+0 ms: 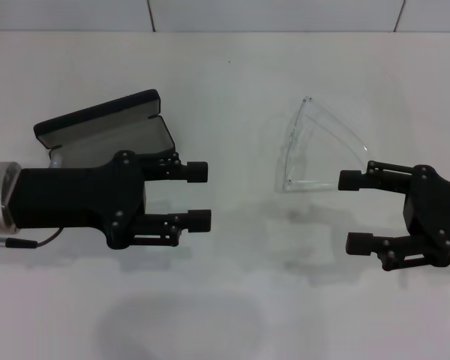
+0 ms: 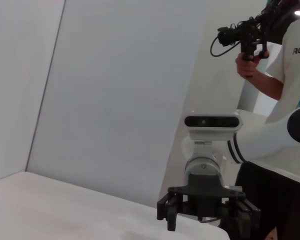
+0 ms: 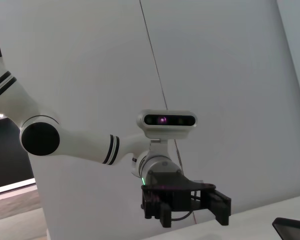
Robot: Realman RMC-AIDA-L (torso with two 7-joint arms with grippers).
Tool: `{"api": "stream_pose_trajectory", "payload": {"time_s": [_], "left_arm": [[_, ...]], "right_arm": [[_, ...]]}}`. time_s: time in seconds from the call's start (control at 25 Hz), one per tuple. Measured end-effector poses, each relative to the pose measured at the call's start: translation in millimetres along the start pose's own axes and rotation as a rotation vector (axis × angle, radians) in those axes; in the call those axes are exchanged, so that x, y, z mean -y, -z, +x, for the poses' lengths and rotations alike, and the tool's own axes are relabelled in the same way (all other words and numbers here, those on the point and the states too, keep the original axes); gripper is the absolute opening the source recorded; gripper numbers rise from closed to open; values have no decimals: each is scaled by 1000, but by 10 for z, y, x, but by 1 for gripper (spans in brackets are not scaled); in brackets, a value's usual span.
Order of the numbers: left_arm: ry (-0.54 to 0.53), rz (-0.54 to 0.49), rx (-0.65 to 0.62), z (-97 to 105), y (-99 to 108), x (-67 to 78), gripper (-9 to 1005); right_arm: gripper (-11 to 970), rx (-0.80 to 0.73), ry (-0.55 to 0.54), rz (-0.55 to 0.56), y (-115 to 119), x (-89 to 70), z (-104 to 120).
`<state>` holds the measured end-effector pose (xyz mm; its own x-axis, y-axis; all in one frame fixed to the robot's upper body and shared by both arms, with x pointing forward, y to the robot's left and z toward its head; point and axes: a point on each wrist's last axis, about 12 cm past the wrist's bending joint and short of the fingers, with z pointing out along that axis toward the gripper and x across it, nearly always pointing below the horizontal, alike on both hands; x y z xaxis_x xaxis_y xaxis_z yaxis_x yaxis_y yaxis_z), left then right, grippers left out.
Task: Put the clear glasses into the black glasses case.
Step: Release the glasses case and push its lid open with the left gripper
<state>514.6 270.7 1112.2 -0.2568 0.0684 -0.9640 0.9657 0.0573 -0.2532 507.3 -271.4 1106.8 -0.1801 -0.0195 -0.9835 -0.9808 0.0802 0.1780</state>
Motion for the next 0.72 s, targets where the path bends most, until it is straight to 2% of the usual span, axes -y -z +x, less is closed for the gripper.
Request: {"api": "stream_pose_trajectory", "payload": {"time_s": [0.52,0.72], "left_arm": [[17,3,36,70,-14,71,703],[23,-39,60,30,39,49,702]], "right_arm": [[872,-3,0,3,10,-3,7],[873,-2,5,28,30,11,9]]}}
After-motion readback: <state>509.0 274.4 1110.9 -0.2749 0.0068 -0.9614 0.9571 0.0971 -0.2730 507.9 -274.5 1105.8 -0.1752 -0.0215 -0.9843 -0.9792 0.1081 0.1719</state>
